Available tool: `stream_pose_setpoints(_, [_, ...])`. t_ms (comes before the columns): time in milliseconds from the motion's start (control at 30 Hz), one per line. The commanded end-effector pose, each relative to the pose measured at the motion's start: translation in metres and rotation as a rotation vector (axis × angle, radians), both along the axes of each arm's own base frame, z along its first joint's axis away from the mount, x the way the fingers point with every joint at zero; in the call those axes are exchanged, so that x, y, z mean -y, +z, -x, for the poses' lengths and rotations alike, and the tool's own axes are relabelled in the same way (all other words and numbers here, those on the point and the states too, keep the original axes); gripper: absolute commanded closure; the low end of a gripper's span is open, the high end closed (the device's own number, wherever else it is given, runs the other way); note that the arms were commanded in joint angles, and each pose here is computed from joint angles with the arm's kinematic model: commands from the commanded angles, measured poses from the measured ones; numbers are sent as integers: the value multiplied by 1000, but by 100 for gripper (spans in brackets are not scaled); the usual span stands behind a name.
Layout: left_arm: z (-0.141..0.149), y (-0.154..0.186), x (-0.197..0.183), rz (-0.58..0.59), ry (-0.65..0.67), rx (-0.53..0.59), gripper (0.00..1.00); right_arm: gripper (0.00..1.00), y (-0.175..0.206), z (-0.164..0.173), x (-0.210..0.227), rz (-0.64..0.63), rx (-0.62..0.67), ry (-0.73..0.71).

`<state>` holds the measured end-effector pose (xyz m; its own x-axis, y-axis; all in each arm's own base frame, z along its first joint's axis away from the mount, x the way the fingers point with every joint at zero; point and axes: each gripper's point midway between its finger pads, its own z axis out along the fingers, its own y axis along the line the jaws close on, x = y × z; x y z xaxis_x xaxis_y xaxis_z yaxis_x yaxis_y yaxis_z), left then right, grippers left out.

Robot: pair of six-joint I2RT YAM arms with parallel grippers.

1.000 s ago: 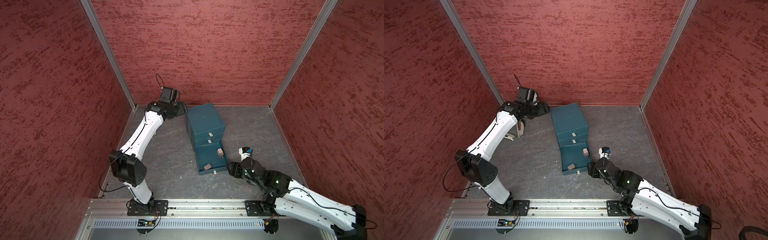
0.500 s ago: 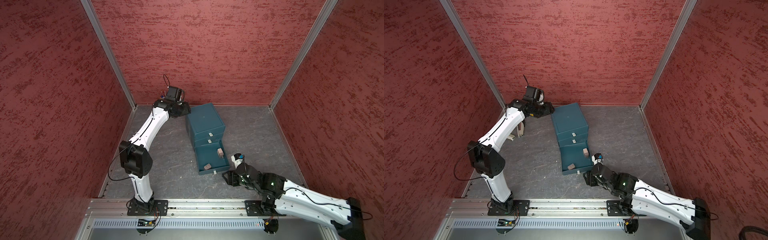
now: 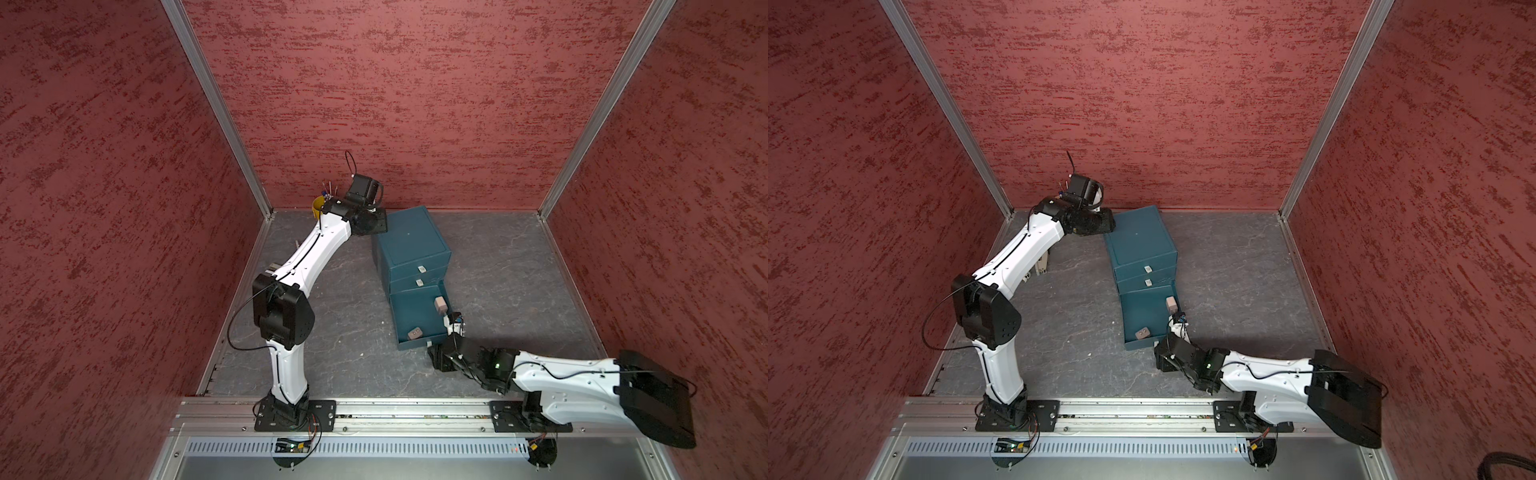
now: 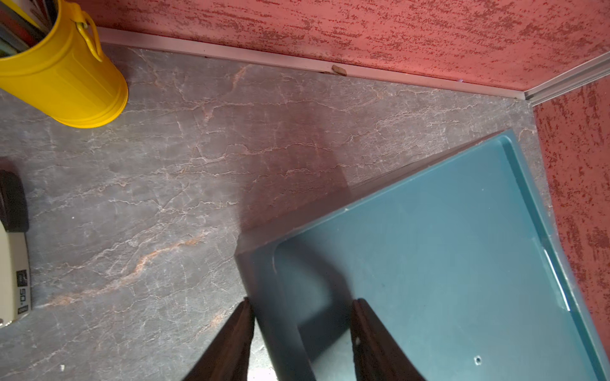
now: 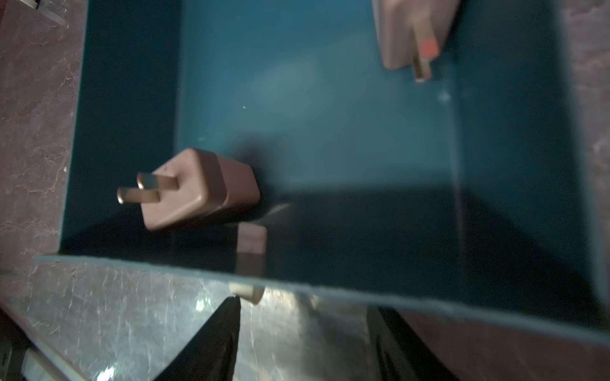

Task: Place the plugs into the drawer by color
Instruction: Close the drawer in the storage box.

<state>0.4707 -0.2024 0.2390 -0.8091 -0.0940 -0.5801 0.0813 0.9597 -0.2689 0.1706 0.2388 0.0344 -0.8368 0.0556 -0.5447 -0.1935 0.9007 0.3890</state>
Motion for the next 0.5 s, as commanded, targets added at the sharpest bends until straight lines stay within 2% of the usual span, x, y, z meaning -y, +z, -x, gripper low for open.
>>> stream_pose_setpoints(0, [-17,12,14,-10,-69,81,50,36,36,-36,-33,-93,198,-6])
stream_pose_setpoints(300, [-20,8,40,-60,-197,105,52,36,40,-93,-61,0,401,32])
stream_pose_setpoints(467, [-15,-7,43,-107,-207,87,55,36,46,-132,-76,27,525,20])
